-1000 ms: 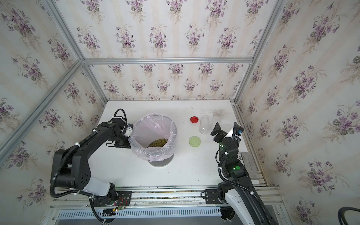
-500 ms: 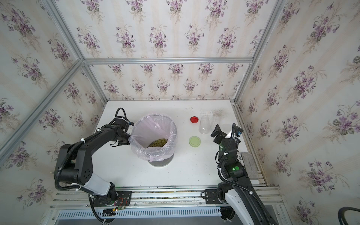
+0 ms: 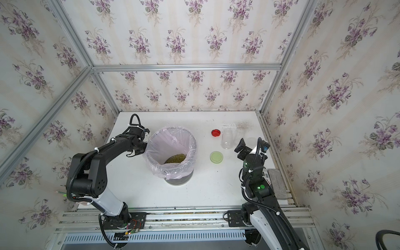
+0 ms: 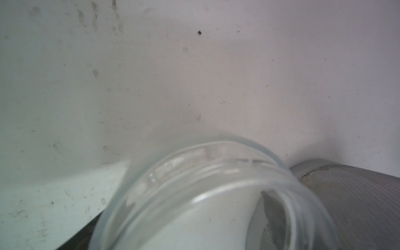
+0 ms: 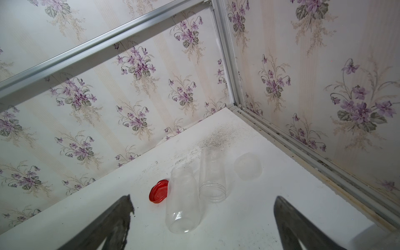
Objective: Empty moldy mung beans from jars
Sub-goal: Reset both arms
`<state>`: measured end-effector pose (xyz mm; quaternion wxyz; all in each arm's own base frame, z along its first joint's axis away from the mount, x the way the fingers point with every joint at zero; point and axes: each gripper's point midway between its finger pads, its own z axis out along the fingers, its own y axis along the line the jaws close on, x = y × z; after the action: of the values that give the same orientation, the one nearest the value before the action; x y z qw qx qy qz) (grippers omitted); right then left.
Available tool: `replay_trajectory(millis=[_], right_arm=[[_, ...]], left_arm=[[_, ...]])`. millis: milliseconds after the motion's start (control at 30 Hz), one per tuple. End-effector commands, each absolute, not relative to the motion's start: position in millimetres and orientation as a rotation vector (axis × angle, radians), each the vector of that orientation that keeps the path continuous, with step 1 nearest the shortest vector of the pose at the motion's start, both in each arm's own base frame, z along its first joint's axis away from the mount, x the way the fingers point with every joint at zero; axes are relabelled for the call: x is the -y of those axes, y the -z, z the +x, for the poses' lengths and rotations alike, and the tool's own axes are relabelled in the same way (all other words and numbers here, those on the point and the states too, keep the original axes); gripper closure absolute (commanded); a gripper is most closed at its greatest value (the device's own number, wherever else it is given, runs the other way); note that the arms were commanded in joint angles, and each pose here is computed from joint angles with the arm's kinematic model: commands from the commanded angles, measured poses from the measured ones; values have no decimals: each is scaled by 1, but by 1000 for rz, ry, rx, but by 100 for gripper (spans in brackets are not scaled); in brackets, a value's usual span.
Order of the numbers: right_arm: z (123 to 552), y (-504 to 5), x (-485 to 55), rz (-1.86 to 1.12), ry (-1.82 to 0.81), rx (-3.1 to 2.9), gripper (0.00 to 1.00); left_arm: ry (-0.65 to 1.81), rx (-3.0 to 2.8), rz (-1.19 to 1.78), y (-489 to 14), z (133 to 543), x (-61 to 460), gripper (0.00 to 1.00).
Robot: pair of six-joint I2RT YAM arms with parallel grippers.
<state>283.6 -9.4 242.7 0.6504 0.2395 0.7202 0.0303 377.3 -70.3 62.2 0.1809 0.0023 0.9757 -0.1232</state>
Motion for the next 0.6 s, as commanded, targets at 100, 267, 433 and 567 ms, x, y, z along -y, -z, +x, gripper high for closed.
replay_trajectory(millis=[100,267,433,567], right_arm=[[284,-250,12,563,-74,-1601,0],[284,-250,12,563,-81,-1601,0],[282,-251,13,566,-86,-1595,0],[281,-252,12,571,-97,-1593,0]], left_arm=[[418,-2641,-76,-76,411,83,0],[419,-2591,-85,-83,429,90,0],[420,-2596,-47,-87,423,91,0],[407,-2657,19,-86,401,89,0]])
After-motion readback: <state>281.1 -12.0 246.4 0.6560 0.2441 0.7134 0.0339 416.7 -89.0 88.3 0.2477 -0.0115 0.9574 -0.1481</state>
